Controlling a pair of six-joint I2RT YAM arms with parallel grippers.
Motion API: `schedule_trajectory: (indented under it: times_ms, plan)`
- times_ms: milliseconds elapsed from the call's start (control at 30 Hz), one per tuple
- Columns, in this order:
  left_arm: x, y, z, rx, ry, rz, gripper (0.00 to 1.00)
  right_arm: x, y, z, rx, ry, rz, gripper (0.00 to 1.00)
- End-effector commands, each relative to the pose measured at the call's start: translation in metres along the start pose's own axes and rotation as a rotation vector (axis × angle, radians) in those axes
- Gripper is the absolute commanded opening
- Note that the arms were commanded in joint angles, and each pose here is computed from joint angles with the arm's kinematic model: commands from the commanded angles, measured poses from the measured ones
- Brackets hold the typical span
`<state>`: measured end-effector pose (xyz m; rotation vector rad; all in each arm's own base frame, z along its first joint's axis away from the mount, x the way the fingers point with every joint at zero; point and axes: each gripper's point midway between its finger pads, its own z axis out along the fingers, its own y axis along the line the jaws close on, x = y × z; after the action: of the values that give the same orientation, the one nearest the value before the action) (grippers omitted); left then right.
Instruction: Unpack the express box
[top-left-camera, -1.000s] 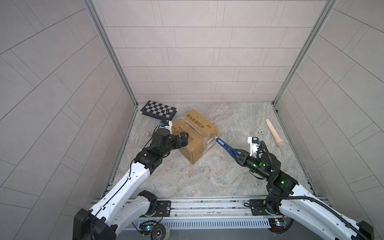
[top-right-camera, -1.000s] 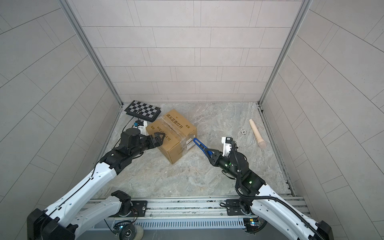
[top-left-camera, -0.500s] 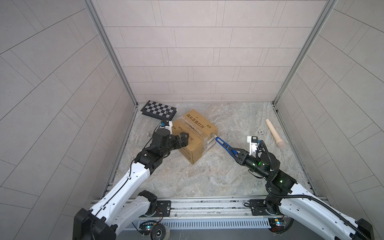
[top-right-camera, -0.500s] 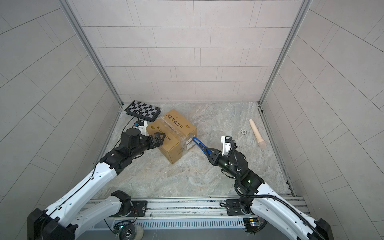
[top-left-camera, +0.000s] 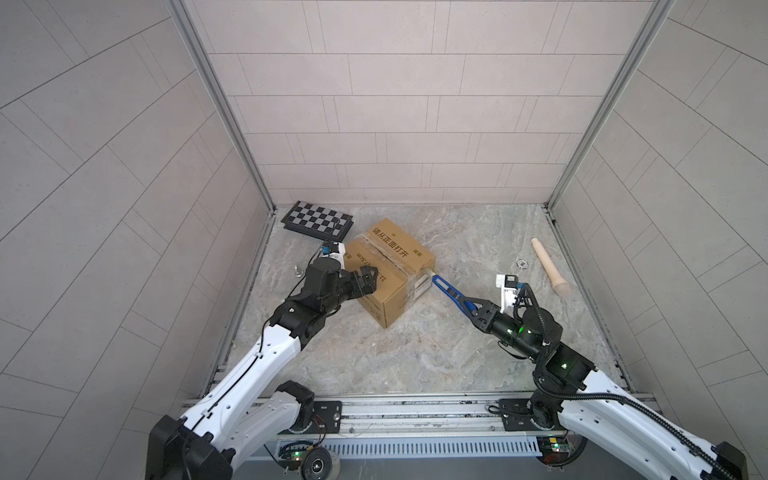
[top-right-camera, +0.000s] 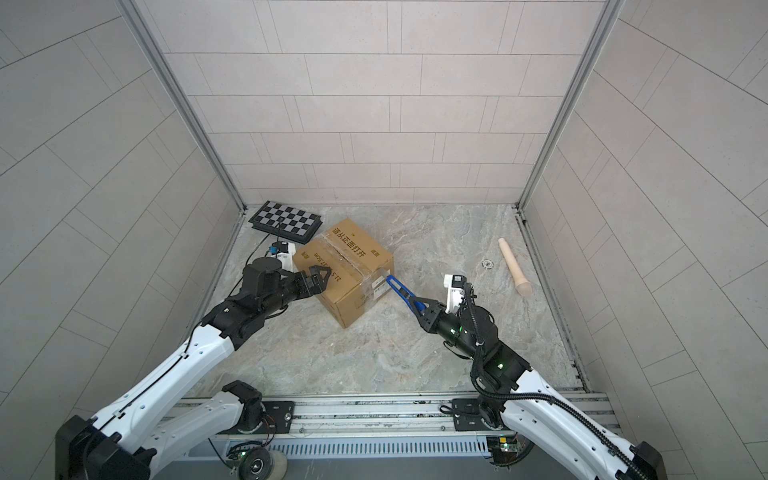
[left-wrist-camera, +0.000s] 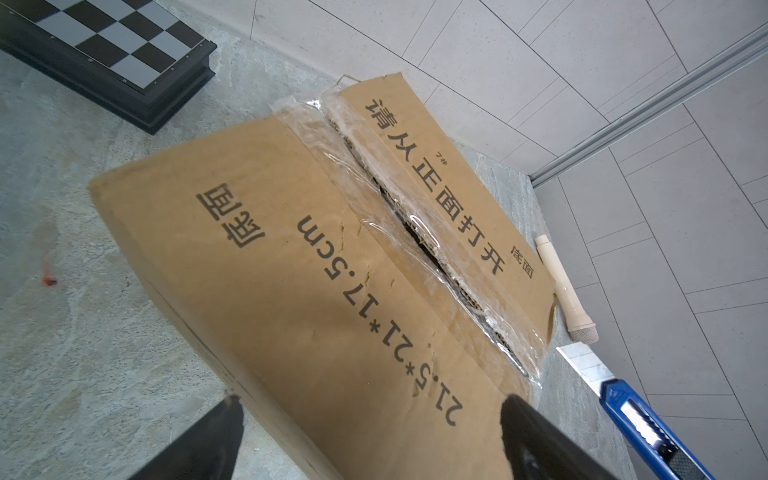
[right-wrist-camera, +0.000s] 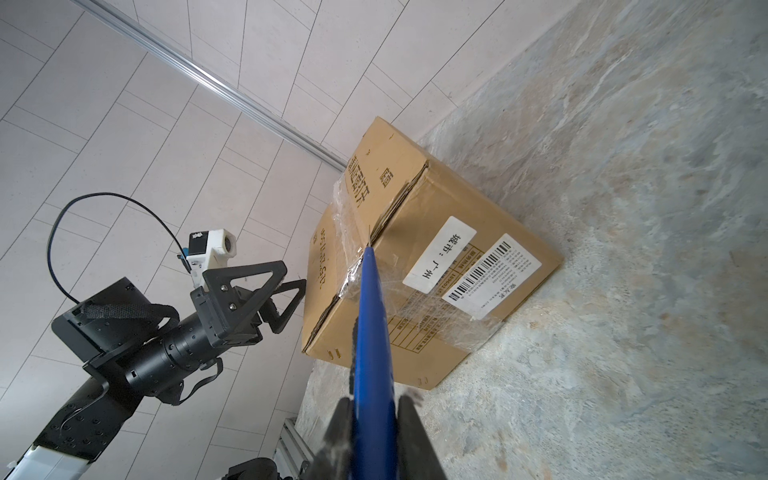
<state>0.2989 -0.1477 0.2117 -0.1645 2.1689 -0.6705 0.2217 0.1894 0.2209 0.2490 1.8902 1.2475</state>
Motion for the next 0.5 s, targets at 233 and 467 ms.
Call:
schedule_trajectory:
  times_ms: [233, 467]
  plan:
    - [0.002, 0.0015, 0.0023, 0.004, 0.002, -0.009, 1.0, -0.0025, 0.0007, 0.0021, -0.007, -0.014, 0.019, 0.0]
    - [0.0033, 0.0023, 0.0033, 0.003, 0.004, -0.01, 1.0, -0.0034, 0.0035, 0.0045, -0.019, -0.015, 0.021, 0.0]
